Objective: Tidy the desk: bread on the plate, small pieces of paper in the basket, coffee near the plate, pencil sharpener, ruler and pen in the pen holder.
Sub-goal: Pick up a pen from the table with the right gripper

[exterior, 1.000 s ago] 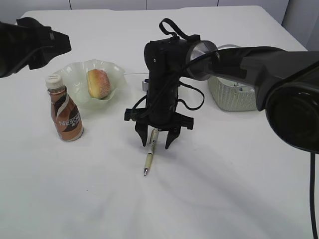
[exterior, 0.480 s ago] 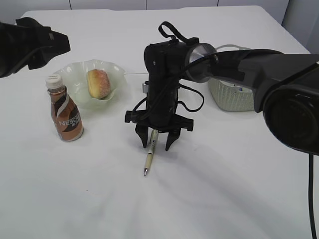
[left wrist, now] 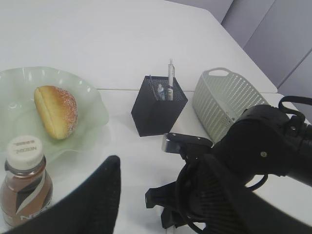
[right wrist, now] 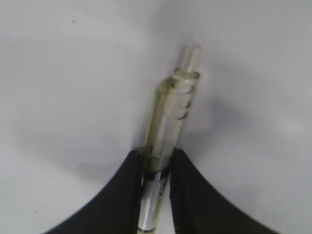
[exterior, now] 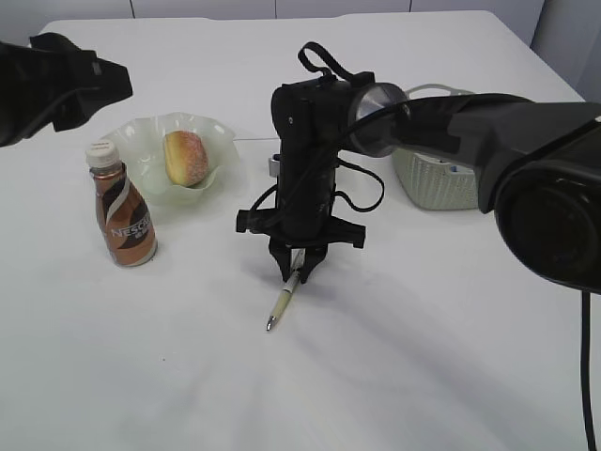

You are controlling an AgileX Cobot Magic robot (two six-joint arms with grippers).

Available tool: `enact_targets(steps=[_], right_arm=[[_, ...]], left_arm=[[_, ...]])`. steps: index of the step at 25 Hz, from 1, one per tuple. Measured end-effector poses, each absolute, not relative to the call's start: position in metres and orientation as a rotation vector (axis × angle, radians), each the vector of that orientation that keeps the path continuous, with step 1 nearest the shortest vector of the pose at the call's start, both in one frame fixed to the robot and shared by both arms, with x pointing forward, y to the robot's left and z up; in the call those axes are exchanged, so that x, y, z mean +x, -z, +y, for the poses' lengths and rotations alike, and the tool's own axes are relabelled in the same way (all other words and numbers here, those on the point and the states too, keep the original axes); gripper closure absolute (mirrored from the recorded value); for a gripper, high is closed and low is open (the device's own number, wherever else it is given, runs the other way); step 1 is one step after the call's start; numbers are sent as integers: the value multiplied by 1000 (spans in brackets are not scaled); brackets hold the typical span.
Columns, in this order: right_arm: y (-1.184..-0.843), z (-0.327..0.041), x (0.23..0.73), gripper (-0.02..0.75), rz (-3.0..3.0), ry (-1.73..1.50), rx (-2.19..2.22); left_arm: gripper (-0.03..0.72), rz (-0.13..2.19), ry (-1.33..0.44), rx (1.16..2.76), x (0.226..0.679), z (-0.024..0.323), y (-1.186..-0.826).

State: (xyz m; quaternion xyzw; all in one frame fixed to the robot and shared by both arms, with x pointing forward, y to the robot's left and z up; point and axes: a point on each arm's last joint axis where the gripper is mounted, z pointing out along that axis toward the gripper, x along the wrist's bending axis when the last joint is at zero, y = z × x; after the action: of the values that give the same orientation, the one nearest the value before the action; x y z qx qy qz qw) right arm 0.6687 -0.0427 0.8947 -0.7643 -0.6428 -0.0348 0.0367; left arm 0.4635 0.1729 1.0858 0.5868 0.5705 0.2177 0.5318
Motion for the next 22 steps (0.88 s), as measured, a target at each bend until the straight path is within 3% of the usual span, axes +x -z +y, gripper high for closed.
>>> enact_targets(steps=[5, 13, 22], right_arm=[[-895, -43, 669, 643, -1980, 110, -2342], [-898, -44, 670, 647, -2163, 116, -2223], [-958, -59, 674, 649, -2652, 207, -1983]], left_arm=[[308, 1361, -519, 1400, 463, 173, -1086], [308, 1362, -521, 1399, 464, 173, -1086], [309, 1362, -521, 1399, 464, 173, -1086]])
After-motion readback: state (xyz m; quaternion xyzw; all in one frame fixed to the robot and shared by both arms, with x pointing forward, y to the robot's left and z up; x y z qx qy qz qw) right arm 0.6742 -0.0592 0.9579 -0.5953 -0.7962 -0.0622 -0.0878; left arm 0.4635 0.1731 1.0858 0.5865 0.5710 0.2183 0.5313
